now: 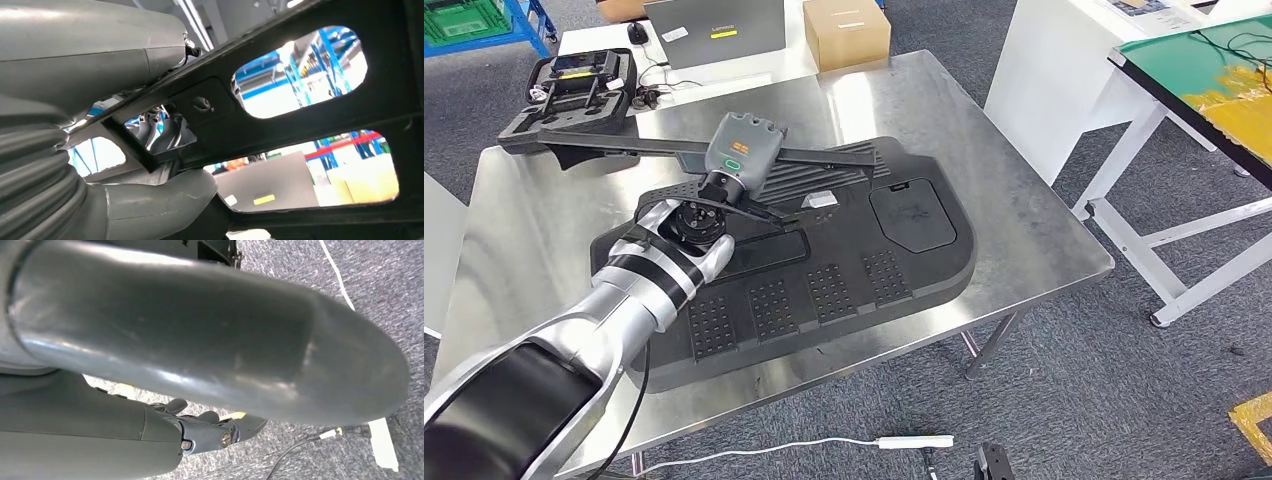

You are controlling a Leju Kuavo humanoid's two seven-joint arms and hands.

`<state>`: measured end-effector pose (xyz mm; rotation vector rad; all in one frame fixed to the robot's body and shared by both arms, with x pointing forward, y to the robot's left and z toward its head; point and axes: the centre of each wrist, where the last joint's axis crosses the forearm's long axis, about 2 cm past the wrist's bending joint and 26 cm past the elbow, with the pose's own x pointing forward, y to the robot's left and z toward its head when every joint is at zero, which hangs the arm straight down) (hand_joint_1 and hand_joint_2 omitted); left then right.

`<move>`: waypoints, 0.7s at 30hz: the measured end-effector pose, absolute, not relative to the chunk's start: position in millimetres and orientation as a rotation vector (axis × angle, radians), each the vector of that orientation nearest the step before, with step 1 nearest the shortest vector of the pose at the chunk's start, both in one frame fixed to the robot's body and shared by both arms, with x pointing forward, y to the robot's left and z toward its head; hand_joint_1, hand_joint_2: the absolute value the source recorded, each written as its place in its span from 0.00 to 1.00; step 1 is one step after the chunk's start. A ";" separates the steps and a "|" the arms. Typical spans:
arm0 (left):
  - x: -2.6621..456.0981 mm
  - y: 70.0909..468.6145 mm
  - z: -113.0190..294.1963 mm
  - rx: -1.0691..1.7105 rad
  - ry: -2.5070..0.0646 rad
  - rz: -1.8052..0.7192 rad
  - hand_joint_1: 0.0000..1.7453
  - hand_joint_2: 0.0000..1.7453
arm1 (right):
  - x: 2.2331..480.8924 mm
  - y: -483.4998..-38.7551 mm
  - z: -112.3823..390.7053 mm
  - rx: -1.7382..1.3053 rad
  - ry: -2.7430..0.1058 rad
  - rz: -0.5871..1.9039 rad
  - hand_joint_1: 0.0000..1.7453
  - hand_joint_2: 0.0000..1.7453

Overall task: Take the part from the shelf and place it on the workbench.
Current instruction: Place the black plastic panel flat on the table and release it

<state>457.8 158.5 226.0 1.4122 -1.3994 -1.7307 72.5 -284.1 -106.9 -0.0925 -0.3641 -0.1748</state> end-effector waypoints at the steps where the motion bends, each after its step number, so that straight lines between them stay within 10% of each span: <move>1: 456.9 157.8 223.9 1.400 -1.394 -1.738 1.00 1.00 | 72.6 -284.1 -106.9 -0.091 -0.365 -0.174 0.00 0.00; 6: 454.0 155.7 216.9 1.336 -1.381 -1.760 0.00 1.00 | 71.9 -284.3 -107.0 -0.091 -0.365 -0.172 0.00 0.00; 21: 456.5 141.3 230.5 1.213 -1.335 -1.804 0.00 1.00 | 64.9 -286.7 -108.2 -0.097 -0.363 -0.201 0.00 0.00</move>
